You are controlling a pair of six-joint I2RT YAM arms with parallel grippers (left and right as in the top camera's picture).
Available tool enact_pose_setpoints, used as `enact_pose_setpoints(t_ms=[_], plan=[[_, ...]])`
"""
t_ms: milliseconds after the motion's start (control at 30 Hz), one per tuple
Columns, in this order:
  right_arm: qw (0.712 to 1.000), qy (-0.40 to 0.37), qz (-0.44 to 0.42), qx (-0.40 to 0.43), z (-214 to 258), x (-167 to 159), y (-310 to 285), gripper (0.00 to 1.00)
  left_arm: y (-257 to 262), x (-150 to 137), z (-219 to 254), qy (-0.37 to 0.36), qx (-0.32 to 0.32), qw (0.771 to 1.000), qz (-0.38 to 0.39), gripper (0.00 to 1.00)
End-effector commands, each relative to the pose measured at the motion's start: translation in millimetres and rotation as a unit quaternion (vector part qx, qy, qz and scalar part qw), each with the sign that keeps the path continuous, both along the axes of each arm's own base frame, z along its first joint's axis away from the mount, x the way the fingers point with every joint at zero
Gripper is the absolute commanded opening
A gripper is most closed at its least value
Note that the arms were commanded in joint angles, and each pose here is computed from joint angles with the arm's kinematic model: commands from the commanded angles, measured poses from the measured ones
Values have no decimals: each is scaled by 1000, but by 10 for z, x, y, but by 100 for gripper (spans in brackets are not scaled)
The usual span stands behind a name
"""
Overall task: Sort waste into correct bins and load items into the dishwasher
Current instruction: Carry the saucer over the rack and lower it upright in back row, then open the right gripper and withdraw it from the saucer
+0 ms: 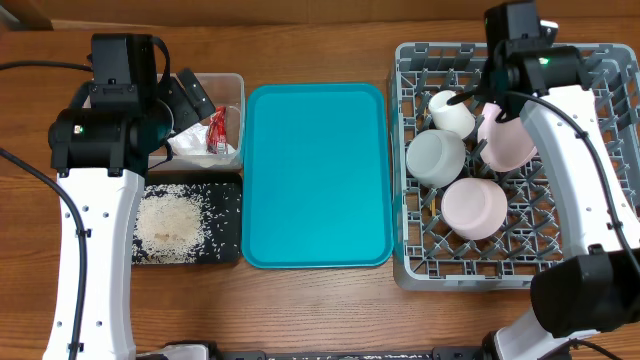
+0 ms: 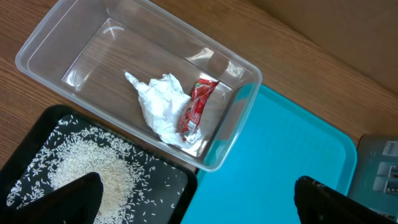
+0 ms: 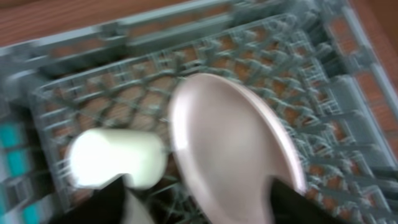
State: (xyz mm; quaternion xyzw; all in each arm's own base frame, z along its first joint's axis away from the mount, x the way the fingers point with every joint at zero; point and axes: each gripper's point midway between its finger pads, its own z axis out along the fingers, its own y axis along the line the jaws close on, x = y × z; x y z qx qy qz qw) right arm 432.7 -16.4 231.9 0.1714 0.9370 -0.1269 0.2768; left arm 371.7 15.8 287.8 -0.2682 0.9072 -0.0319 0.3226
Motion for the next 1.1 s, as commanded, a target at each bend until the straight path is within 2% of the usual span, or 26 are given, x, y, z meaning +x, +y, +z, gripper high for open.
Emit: enact_pose_setpoints(t_ms=[0, 1067], plan=[[997, -25, 48, 59, 212, -3, 241, 100, 16, 20, 40, -6, 0, 1000, 5, 100], [997, -11, 49, 62, 105, 2, 255, 100, 16, 20, 40, -5, 0, 1000, 5, 100]])
